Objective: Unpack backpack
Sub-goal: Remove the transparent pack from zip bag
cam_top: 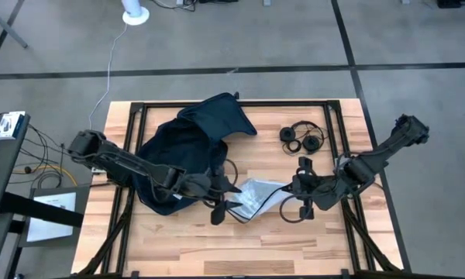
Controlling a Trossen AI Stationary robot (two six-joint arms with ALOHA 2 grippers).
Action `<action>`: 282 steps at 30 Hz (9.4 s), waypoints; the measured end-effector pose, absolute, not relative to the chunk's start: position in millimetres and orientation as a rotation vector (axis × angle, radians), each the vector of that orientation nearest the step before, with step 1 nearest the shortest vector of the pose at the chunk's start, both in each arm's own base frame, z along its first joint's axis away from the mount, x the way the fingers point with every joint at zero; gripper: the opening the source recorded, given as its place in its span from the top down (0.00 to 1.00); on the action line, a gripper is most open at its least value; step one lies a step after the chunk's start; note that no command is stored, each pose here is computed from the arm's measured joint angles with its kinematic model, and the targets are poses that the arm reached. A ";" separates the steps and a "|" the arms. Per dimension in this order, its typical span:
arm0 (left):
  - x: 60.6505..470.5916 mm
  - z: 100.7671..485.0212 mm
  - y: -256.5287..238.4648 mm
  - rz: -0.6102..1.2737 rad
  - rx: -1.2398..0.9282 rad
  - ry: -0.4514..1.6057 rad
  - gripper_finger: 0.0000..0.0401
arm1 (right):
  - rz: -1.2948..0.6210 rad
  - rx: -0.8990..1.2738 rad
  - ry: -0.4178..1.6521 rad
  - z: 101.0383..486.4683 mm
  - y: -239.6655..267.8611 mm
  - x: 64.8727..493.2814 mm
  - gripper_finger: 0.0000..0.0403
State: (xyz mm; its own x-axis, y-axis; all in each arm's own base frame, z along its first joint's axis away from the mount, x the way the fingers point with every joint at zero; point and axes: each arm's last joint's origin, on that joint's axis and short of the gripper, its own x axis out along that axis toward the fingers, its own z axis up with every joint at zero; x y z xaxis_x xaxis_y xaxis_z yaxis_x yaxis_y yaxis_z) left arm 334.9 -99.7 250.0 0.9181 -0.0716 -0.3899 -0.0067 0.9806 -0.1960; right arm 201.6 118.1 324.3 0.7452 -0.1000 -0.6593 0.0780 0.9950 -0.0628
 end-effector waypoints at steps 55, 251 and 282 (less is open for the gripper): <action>333.7 219.3 -74.2 0.248 -0.123 0.613 0.97 | -0.016 0.061 0.624 344.2 131.9 200.7 0.93; 272.1 270.4 -55.3 0.345 -0.286 0.703 0.64 | -0.295 0.033 1.006 240.2 118.5 287.7 1.00; 297.8 268.5 -110.5 -0.078 -0.237 0.548 0.67 | -0.603 0.123 0.971 239.4 71.9 295.7 1.00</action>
State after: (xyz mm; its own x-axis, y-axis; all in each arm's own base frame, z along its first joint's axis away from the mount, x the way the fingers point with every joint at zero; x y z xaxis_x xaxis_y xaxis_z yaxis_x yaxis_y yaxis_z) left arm 297.8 -110.5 268.5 0.8516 -0.1359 -0.5063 0.0100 0.9699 -0.2434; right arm 295.7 71.9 239.4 0.4155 -0.4253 -0.8040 0.5322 0.8305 -0.1643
